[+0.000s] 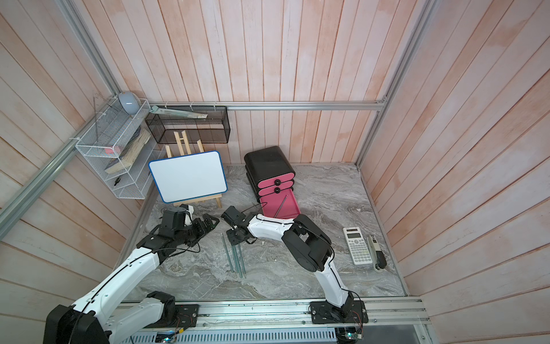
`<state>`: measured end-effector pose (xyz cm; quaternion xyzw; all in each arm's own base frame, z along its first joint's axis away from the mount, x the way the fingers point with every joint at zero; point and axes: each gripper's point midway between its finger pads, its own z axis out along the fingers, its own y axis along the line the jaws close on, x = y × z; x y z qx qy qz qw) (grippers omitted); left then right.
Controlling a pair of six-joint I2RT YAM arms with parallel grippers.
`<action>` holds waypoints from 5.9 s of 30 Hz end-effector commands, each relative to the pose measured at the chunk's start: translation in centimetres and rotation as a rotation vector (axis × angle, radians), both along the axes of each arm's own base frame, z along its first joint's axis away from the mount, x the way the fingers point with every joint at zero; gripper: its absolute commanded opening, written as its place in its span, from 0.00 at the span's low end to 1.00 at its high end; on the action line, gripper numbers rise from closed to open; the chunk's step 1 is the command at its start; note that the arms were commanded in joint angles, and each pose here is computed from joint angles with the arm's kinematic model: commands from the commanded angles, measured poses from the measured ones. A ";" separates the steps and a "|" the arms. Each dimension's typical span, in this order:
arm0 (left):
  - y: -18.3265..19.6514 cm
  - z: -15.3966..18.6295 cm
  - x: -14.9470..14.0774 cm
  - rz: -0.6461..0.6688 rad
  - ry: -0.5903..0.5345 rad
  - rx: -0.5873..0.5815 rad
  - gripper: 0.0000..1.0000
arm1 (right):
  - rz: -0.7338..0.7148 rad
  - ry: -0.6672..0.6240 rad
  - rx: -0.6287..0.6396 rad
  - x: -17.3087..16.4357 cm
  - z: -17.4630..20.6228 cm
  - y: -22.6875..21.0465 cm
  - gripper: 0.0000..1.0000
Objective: Please place the pencils in the drawer according to their color
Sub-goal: Pick up the pencil from the center of the board, then place the pencil in the drawer, then pick up the pencil from the center of the board.
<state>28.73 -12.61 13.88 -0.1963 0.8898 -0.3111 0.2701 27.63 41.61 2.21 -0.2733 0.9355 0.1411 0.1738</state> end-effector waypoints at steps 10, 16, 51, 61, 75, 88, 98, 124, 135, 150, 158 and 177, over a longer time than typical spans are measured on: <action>0.0 0.2 0.1 0.003 -0.022 -0.017 1.00 | -0.015 0.017 -0.104 -0.8 -2.4 -2.0 0.03; 0.0 0.2 0.1 0.001 -0.022 -0.019 1.00 | -0.025 -0.014 -0.116 -0.3 -1.8 -2.4 0.00; -6.3 0.0 0.6 -0.175 0.000 -0.037 1.00 | -0.368 0.003 0.356 7.1 9.8 -8.9 0.00; -9.7 0.4 1.1 -0.243 -0.003 -0.030 1.00 | -0.540 0.023 0.514 11.3 11.3 -13.9 0.00; -12.5 0.7 1.4 -0.293 -0.002 -0.021 1.00 | -0.835 0.024 0.675 16.4 10.7 -22.1 0.00; -13.3 0.6 1.1 -0.313 0.006 -0.021 0.99 | -1.110 0.018 0.797 19.8 9.2 -26.5 0.00; -13.4 0.7 1.0 -0.317 0.006 -0.024 1.00 | -1.221 -0.028 0.791 21.4 7.7 -27.9 0.00; -13.3 0.6 0.8 -0.306 -0.006 -0.037 1.00 | -1.053 -0.046 0.646 20.7 6.7 -23.5 0.37; -12.8 1.1 1.0 -0.292 -0.027 -0.018 1.00 | -0.941 -0.052 0.662 18.2 9.5 -22.1 0.38; -9.0 1.3 0.9 -0.199 -0.031 0.025 1.00 | -0.584 -0.008 0.532 9.8 9.6 -12.7 0.40; -3.0 0.6 0.5 -0.046 -0.008 0.009 1.00 | -0.369 -0.005 0.390 5.6 8.5 -7.2 0.40; 1.9 -0.6 0.3 0.048 0.020 -0.010 1.00 | -0.092 -0.027 0.039 1.0 2.8 -0.3 0.39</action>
